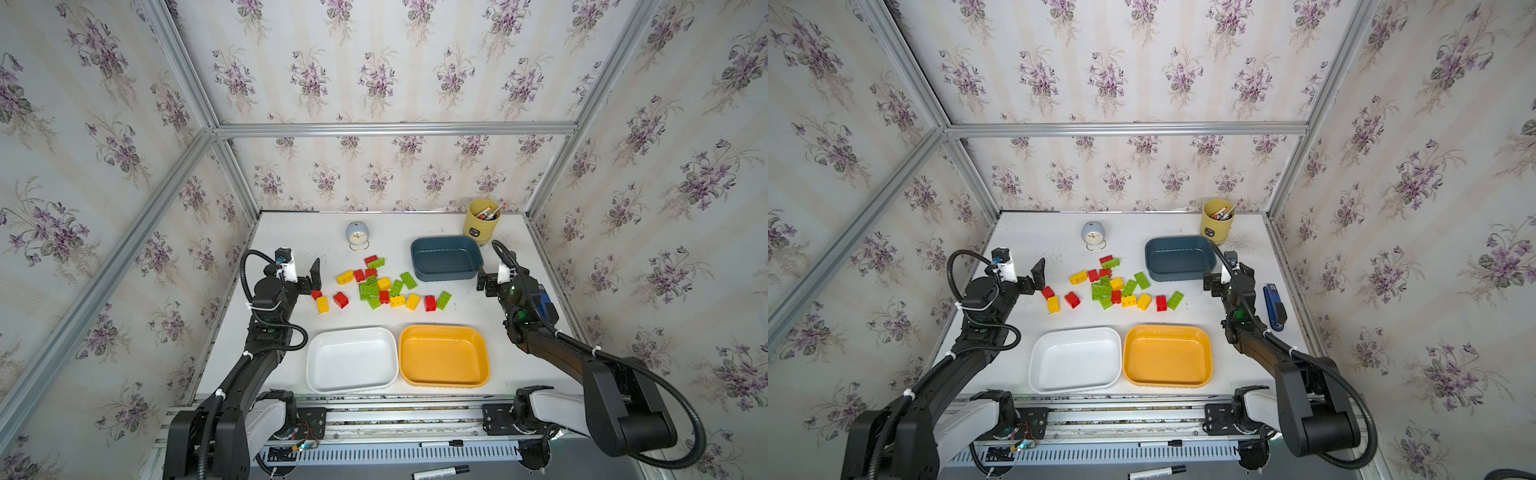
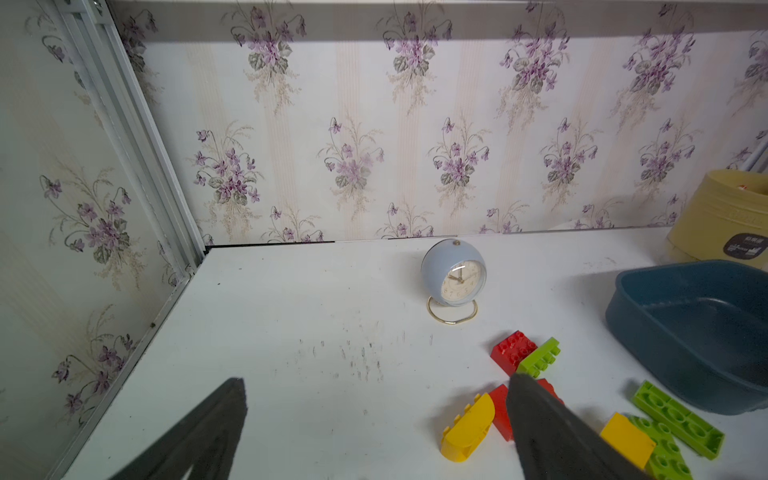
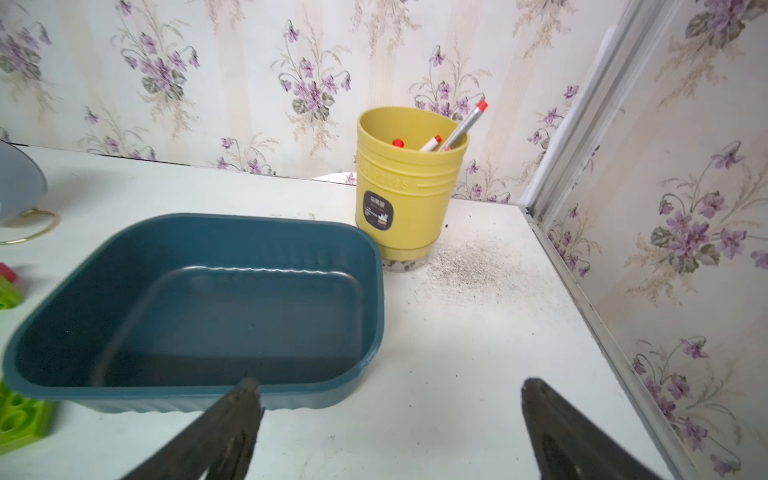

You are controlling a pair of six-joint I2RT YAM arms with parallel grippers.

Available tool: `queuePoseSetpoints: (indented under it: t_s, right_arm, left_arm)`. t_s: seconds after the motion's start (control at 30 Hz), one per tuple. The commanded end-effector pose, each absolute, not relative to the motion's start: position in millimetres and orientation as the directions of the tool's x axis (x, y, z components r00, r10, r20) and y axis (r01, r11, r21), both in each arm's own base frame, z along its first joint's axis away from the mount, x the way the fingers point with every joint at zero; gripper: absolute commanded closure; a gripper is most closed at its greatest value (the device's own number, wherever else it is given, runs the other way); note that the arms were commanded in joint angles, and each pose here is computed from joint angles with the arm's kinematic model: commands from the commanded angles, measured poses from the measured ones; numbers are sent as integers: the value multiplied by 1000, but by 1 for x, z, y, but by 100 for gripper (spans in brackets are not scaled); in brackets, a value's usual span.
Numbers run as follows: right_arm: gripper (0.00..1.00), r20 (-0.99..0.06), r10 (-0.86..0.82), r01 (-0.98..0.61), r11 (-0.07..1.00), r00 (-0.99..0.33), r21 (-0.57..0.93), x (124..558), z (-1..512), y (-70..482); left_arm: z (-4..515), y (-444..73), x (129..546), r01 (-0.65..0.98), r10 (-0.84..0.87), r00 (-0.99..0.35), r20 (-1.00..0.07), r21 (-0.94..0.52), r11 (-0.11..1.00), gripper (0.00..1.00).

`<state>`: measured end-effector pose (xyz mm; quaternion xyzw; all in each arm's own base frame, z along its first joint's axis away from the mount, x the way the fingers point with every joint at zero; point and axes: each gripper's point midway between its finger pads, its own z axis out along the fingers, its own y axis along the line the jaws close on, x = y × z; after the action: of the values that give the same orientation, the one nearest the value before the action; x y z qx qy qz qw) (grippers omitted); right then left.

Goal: Sort the legos into containers by color
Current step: 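Move the left gripper over a red brick while the right gripper rises above the pile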

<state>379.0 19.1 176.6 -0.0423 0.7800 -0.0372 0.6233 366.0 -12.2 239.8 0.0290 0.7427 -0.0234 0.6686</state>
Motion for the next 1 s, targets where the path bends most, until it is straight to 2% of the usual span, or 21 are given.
queuePoseSetpoints:
  t_s: [0.0, 0.33, 0.7, 0.97]
  right_arm:
    - [0, -958, -135, -127, 986, -251, -105, 374, 183, 36]
    - [0, -941, -119, -324, 946, -317, -10, 349, 210, 71]
    - [0, -860, -100, -481, 858, -500, 180, 315, 209, 105]
    - [0, -794, -78, -554, 757, -603, 346, 288, 217, 130]
  left_arm:
    - [232, -13, 362, 66, -24, -234, -972, -41, 997, 1]
    - [247, -13, 347, -12, -151, -411, -899, -161, 987, 1]
    - [215, -29, 325, -83, -269, -661, -701, -288, 954, 1]
    - [188, -22, 318, -257, -394, -702, -593, -304, 917, 1]
